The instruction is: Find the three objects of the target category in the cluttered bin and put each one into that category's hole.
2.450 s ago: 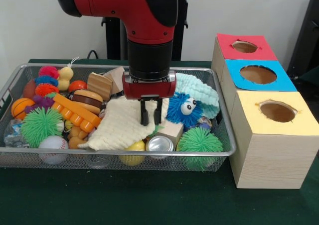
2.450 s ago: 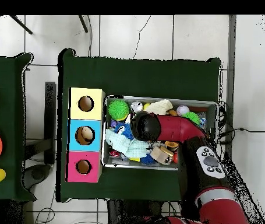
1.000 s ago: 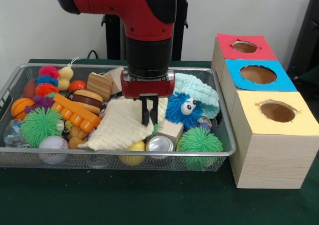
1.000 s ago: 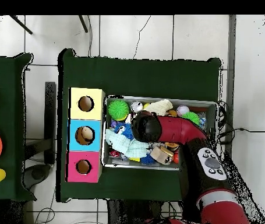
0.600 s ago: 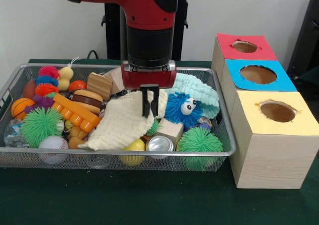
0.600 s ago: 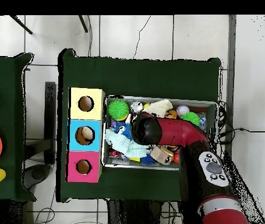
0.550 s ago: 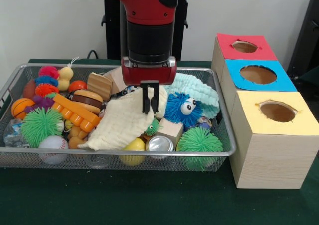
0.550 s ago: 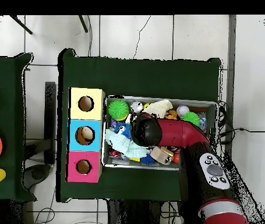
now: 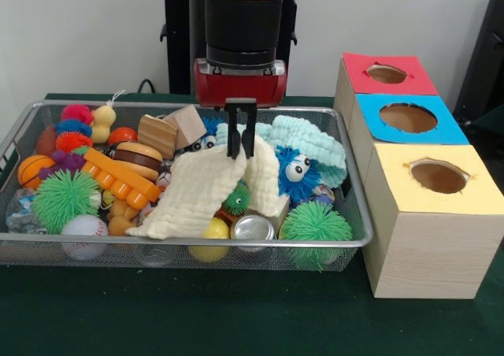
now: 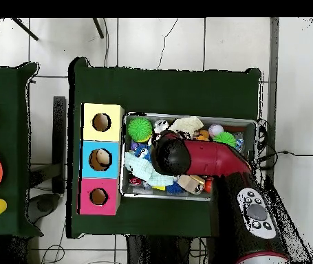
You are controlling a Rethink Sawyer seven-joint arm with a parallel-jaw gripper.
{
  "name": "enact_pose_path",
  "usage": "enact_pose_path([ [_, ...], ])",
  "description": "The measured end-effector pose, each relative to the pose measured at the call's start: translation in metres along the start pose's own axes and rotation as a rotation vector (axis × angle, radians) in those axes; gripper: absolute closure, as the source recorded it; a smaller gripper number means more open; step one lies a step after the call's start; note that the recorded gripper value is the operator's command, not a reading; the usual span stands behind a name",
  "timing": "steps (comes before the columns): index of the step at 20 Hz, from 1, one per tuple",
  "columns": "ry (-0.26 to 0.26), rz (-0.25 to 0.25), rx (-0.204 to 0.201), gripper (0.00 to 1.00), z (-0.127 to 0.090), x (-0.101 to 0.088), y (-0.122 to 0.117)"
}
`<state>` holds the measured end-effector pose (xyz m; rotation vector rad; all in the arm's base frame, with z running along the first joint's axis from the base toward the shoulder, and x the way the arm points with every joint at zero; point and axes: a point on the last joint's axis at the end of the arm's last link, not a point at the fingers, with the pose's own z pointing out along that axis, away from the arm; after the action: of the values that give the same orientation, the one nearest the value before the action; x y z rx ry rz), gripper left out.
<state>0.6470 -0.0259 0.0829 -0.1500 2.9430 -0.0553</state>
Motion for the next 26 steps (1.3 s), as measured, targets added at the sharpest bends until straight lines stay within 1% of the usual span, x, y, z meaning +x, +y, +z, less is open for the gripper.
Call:
enact_pose_path([
  [5,-0.015,-0.014,0.004,1.00,-0.0083,-0.0065,0.0079],
  [26,-0.015,-0.016,0.004,1.00,-0.0086,-0.0067,0.0090],
])
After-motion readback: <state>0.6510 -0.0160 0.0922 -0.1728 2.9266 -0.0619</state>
